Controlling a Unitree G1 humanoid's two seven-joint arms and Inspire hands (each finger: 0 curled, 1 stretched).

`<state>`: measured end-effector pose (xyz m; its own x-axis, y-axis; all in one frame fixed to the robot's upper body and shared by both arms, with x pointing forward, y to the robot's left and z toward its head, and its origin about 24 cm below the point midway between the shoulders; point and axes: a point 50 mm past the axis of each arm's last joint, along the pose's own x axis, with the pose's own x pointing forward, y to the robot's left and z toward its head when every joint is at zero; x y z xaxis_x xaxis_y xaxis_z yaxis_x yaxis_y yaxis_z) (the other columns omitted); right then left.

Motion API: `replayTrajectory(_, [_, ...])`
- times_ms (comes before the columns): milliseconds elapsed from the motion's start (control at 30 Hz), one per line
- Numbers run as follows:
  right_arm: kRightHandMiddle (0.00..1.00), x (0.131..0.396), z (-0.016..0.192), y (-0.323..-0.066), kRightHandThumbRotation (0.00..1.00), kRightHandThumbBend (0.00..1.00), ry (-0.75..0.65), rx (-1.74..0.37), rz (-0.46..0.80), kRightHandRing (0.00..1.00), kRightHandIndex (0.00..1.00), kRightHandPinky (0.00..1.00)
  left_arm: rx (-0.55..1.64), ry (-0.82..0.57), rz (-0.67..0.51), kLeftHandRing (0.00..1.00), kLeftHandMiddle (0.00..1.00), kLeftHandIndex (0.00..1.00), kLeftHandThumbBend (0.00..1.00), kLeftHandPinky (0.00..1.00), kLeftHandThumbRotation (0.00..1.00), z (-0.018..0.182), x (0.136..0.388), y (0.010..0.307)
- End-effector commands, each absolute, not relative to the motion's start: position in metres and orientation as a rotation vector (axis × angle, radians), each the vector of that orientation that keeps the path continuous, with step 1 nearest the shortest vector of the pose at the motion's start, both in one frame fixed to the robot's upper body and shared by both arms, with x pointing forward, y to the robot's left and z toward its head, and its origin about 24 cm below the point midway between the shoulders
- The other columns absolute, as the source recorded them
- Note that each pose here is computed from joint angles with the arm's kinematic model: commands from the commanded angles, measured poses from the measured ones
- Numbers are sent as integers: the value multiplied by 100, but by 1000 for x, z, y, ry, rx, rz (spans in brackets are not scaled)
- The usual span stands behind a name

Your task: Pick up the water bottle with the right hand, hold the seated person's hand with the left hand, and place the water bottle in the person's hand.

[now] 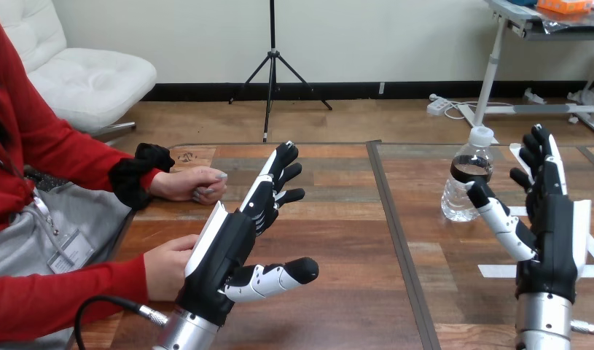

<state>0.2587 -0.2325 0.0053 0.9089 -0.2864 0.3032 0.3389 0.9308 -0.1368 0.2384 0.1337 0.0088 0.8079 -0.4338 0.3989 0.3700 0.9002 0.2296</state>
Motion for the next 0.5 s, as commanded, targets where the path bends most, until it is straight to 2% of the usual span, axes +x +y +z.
replayTrajectory(0, [94, 282, 23, -236, 54, 100, -311, -175, -314, 95, 97, 88, 146, -551, -424, 95, 100, 99, 100, 86, 68, 25, 248, 132])
replayTrajectory(467, [95, 296, 18, -243, 56, 100, -198, -177, -322, 97, 98, 90, 150, -559, -421, 95, 100, 100, 100, 86, 69, 26, 246, 132])
